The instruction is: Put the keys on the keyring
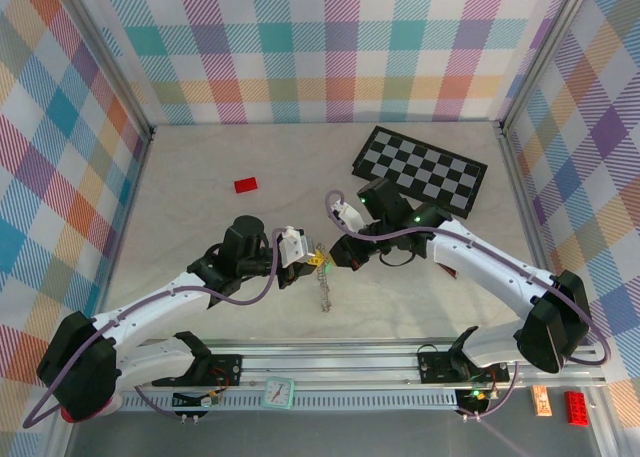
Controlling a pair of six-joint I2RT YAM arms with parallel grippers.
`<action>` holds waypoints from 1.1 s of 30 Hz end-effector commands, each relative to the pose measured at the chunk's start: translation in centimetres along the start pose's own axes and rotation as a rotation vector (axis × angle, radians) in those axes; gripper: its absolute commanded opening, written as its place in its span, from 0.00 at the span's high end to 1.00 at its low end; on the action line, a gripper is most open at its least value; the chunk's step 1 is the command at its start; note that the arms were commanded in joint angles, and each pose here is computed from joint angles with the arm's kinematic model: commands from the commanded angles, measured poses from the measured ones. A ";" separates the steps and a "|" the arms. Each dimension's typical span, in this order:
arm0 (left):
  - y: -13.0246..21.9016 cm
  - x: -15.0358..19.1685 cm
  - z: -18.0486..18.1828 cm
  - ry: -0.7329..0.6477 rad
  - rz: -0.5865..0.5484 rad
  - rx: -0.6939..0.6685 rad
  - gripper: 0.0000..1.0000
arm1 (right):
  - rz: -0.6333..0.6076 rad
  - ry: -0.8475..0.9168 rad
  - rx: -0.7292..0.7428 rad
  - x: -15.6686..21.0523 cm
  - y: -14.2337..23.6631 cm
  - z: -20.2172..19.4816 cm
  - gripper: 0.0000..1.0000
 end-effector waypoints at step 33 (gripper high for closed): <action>0.4 -1.0 -0.3 -0.044 -0.130 -0.063 1.00 | -0.163 -0.004 -0.008 0.5 2.0 -3.2 0.69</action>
Point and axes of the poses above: each hand's point on the last joint's axis, 136 mm out from that joint toward the fingers, its own y axis back along the fingers, its own z axis along the line the jaws close on, x = y × z, the point moved 10 cm from there along y, back along the fingers, and after that the axes turned 8 degrees about -y, right-handed, at the moved point
